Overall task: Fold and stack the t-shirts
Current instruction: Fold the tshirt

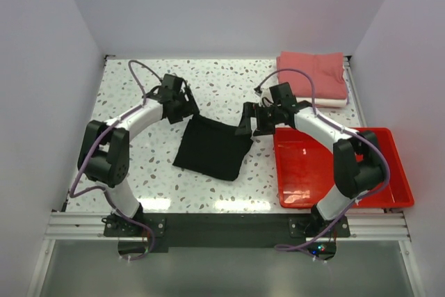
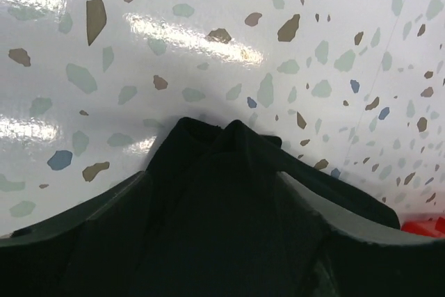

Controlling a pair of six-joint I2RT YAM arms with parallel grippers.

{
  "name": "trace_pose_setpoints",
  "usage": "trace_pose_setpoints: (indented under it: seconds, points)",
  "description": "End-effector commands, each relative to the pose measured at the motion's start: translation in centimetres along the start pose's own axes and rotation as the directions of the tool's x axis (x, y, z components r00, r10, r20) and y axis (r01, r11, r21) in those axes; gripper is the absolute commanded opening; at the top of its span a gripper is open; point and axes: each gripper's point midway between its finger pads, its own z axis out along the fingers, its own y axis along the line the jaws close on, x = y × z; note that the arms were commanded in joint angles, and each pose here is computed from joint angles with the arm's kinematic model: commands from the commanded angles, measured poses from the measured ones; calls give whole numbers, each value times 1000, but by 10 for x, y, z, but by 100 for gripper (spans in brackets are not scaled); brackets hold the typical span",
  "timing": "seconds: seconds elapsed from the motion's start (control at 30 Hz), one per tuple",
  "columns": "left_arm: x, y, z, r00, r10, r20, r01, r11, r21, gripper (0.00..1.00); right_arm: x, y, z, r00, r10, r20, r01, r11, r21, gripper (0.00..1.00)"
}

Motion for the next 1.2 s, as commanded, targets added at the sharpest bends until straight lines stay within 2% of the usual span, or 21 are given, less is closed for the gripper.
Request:
trace_pose_setpoints:
  seconds: [0.0, 0.03, 0.13, 0.27, 0.43, 0.6, 0.7, 0.97, 1.17]
  points:
    - [-31, -15, -15, 995, 1, 96, -4, 999, 36, 78, -32, 14, -11, 994, -67, 86, 68, 998, -11, 99]
    - [-35, -16, -22, 994, -3, 110, -1, 999, 40, 88, -33, 17, -14, 993, -73, 91, 75, 997, -19, 99]
    - [-31, -15, -32, 994, -3, 111, -3, 999, 51, 100, -33, 31, -24, 990, -93, 107, 101, 992, -69, 99]
    - [-17, -21, -53, 994, -10, 110, -4, 992, 129, 100, -23, 52, -35, 990, -90, 107, 107, 980, -167, 99]
    - [14, -37, -69, 997, 8, 81, -26, 975, 219, 100, 16, 82, -27, 994, -89, 57, 102, 956, -275, 99]
    - [51, -32, -57, 1000, 23, 2, -23, 971, 239, 100, 47, 107, -8, 993, -114, 26, 116, 936, -334, 99]
    - [72, -28, -47, 998, 32, -53, -18, 969, 248, 100, 62, 103, 5, 996, -84, -20, 72, 935, -347, 99]
    - [110, 13, -25, 990, 39, -138, -20, 990, 138, 100, 86, 69, 36, 994, -59, -95, 32, 964, -265, 99]
    - [120, 37, -22, 989, 33, -144, -24, 998, 60, 100, 104, 35, 48, 988, -43, -151, 21, 989, -145, 99]
